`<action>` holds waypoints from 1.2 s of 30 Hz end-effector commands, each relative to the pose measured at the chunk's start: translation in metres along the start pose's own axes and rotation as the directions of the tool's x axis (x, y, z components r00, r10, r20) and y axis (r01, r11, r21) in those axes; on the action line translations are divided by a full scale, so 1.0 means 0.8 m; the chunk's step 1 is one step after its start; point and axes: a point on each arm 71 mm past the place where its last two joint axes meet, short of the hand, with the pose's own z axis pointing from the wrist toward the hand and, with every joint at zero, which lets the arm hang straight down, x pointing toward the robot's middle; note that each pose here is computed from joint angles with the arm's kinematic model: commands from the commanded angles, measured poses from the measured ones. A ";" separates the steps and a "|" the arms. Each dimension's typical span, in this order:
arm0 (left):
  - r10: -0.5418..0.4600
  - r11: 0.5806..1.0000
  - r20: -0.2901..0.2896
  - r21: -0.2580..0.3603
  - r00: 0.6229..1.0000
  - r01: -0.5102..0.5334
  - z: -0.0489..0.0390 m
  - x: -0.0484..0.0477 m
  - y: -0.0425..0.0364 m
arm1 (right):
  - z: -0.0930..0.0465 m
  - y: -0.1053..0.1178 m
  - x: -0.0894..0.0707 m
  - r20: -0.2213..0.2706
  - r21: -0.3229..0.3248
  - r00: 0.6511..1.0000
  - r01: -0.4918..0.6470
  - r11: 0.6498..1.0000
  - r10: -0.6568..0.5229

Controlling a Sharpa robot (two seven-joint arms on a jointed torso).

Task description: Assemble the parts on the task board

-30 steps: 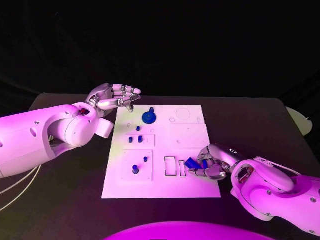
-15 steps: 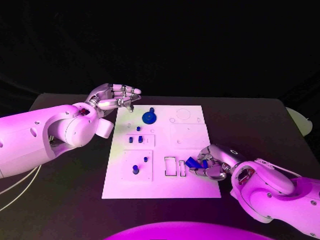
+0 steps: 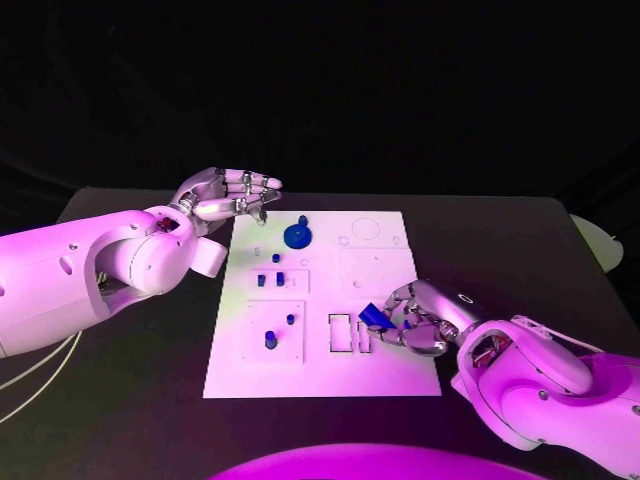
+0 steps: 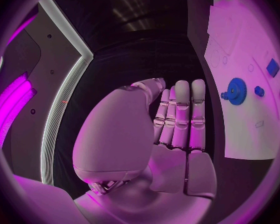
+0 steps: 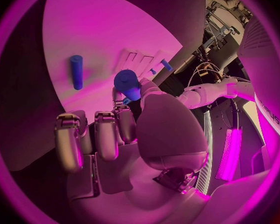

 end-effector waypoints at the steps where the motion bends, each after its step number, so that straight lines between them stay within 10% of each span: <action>1: -0.009 1.000 -0.015 0.005 1.000 0.009 0.001 0.004 -0.0012 | 0.003 0.007 0.005 -0.024 -0.010 0.999 -0.023 1.000 0.023; 13: -0.011 1.000 -0.020 0.004 1.000 0.011 0.001 0.005 -0.0011 | 0.020 0.023 0.029 -0.142 -0.022 0.990 -0.002 1.000 -0.002; 36: -0.012 1.000 -0.023 0.000 1.000 0.012 0.000 0.005 -0.0010 | 0.035 0.025 0.035 -0.134 -0.023 0.990 0.037 0.999 -0.040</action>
